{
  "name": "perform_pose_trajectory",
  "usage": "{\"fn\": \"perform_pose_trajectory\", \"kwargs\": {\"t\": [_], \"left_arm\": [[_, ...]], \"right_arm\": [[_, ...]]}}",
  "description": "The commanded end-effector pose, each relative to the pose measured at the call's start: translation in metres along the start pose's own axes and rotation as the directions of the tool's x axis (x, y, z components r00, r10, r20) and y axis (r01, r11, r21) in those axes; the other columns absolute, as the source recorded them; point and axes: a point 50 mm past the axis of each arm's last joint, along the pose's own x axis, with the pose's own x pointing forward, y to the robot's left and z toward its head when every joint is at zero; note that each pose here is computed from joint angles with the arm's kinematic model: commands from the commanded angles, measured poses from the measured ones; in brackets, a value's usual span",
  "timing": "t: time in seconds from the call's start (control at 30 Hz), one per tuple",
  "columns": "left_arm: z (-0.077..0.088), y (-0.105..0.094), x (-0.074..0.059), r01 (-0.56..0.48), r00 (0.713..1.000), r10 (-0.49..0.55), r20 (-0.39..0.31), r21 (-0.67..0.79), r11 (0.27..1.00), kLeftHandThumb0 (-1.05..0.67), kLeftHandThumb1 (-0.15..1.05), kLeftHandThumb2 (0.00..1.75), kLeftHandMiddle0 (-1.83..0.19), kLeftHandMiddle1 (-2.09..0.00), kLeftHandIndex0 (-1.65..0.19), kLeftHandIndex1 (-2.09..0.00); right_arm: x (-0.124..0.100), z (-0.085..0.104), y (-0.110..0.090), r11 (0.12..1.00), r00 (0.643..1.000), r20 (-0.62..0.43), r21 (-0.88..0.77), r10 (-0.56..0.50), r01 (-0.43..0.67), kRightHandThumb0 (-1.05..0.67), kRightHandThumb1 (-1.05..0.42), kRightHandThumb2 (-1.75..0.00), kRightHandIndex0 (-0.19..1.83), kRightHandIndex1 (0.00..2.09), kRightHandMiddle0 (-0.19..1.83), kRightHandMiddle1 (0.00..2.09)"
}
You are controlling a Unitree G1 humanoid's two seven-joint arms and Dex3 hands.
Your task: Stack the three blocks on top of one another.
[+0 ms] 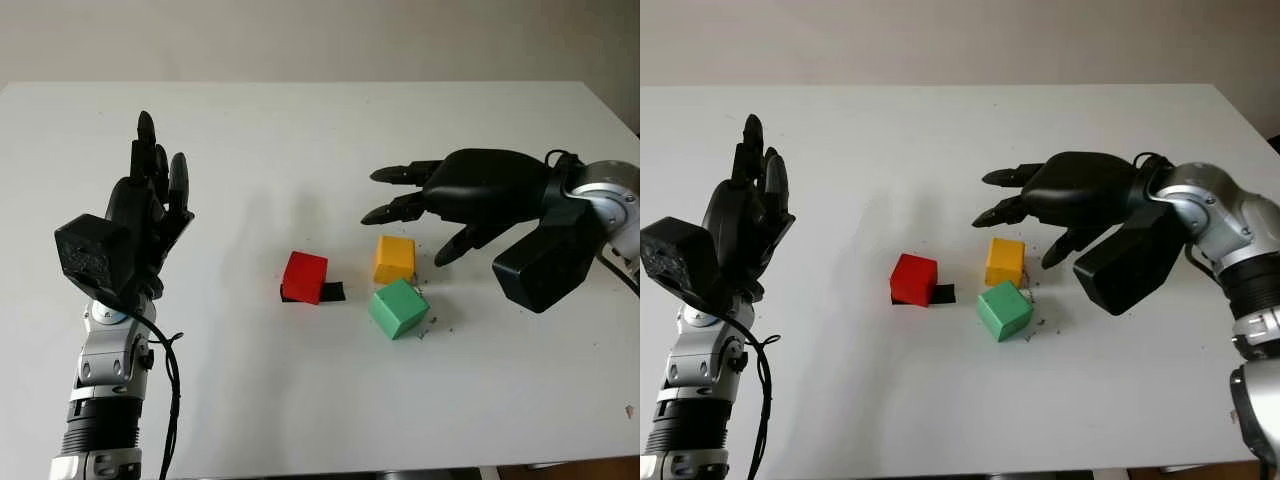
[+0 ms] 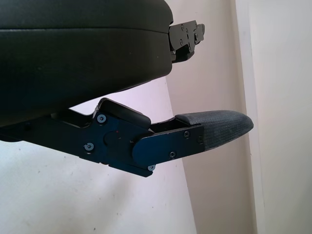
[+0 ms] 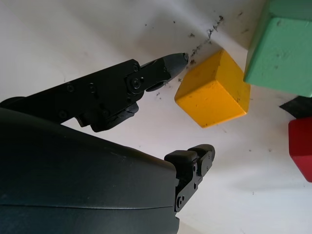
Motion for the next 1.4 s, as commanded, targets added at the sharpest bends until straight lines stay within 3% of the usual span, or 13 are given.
{"fn": "perform_pose_trajectory", "kwargs": {"t": [0.0,0.8,1.37], "left_arm": [[0.003,0.004,-0.001,0.002,1.0,-0.002,0.012,0.021,1.0,-0.77,1.05,0.64,0.16,-0.06,0.18,-0.05],[0.0,0.001,-0.003,0.029,1.0,-0.028,-0.012,0.106,0.994,-0.8,1.05,0.65,0.11,-0.06,0.14,-0.06],[-0.001,0.001,-0.004,0.042,0.999,-0.038,-0.035,0.126,0.991,-0.82,1.05,0.66,0.14,-0.05,0.16,-0.05]], "right_arm": [[0.001,0.0,0.001,1.0,1.0,0.006,-0.003,-0.004,0.004,-0.41,-0.88,-0.05,0.06,0.05,0.36,0.08],[0.014,0.005,0.014,0.999,0.998,0.049,0.031,-0.043,0.041,-0.39,-0.92,-0.06,0.07,0.05,0.38,0.08],[0.017,0.005,0.02,0.996,0.995,0.061,0.011,-0.084,0.084,-0.35,-0.93,-0.05,0.12,0.07,0.61,0.23]]}}
